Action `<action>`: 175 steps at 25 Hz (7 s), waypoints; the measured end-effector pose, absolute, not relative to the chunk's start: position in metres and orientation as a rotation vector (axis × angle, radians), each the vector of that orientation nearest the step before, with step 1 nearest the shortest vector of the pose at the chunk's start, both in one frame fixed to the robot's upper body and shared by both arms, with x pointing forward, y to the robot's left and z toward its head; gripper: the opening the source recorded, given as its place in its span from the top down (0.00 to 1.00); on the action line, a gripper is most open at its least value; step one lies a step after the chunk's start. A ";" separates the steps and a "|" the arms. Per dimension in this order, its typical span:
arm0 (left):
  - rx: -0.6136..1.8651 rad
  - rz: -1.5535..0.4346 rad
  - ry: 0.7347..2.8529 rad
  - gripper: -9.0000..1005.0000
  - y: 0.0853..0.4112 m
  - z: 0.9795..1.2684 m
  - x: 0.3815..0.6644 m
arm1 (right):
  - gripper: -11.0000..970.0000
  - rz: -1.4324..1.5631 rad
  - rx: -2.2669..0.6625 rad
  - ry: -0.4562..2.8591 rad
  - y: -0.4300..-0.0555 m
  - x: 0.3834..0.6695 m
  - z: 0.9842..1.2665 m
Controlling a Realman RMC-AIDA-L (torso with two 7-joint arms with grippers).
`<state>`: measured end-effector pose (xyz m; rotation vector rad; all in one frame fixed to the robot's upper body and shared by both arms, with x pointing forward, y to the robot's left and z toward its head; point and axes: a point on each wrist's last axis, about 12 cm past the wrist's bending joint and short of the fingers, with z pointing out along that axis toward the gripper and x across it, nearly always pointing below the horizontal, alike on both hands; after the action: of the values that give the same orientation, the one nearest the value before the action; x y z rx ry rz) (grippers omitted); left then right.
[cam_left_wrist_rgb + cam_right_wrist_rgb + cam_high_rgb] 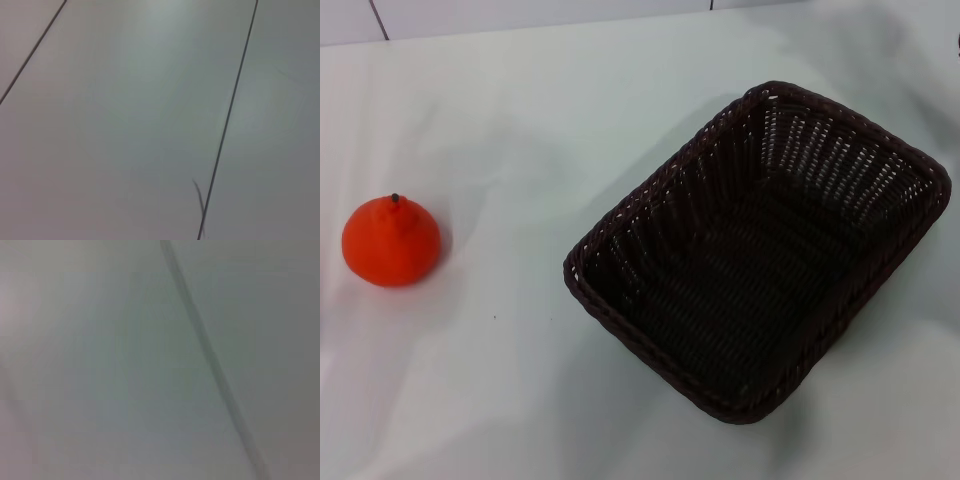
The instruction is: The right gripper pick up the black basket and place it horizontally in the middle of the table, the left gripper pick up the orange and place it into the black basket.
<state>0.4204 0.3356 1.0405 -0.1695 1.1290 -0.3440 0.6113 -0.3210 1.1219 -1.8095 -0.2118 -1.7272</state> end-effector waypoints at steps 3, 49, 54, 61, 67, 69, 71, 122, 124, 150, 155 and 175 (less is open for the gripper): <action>-0.166 -0.341 1.128 0.31 0.337 1.041 0.421 | 0.15 -1.441 -1.927 -0.370 -0.330 0.621 1.154; -0.165 -0.335 1.129 0.31 0.336 1.045 0.440 | 0.73 -0.469 -2.574 -0.811 -0.303 0.624 1.154; -0.166 -0.335 1.130 0.31 0.336 1.045 0.440 | 0.82 -0.570 -2.439 -0.647 -0.317 0.618 1.163; -0.169 -0.330 1.139 0.31 0.337 1.044 0.441 | 0.82 -0.651 -2.269 -0.404 -0.330 0.604 1.151; -0.167 -0.333 1.148 0.31 0.336 1.044 0.445 | 0.82 -0.625 -2.254 -0.180 -0.325 0.600 1.125; -0.164 -0.335 1.152 0.32 0.336 1.044 0.447 | 0.82 -0.624 -2.245 -0.135 -0.322 0.599 1.119; -0.158 -0.335 1.153 0.32 0.336 1.045 0.449 | 0.82 -0.623 -2.242 -0.091 -0.319 0.599 1.113; 0.402 -0.433 1.731 0.46 0.317 0.996 0.460 | 0.13 -0.736 -2.034 0.157 -0.318 0.600 1.111; 0.414 -0.421 1.760 0.47 0.315 0.993 0.462 | 0.13 -0.740 -2.035 0.155 -0.316 0.602 1.112; 0.308 -0.508 1.444 0.84 0.306 1.039 0.481 | 0.14 -0.779 -2.042 0.173 -0.309 0.607 1.107; 0.414 -0.666 1.338 0.88 0.268 1.056 0.504 | 0.14 -0.787 -2.046 0.136 -0.303 0.610 1.108; 0.407 -0.844 1.323 0.45 0.245 1.067 0.517 | 0.14 -0.987 -1.940 0.041 -0.296 0.608 1.108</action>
<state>0.5171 0.2448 1.0671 0.4065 1.3227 -0.8436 0.6083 -0.2963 1.1084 -1.9397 0.0412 -0.9870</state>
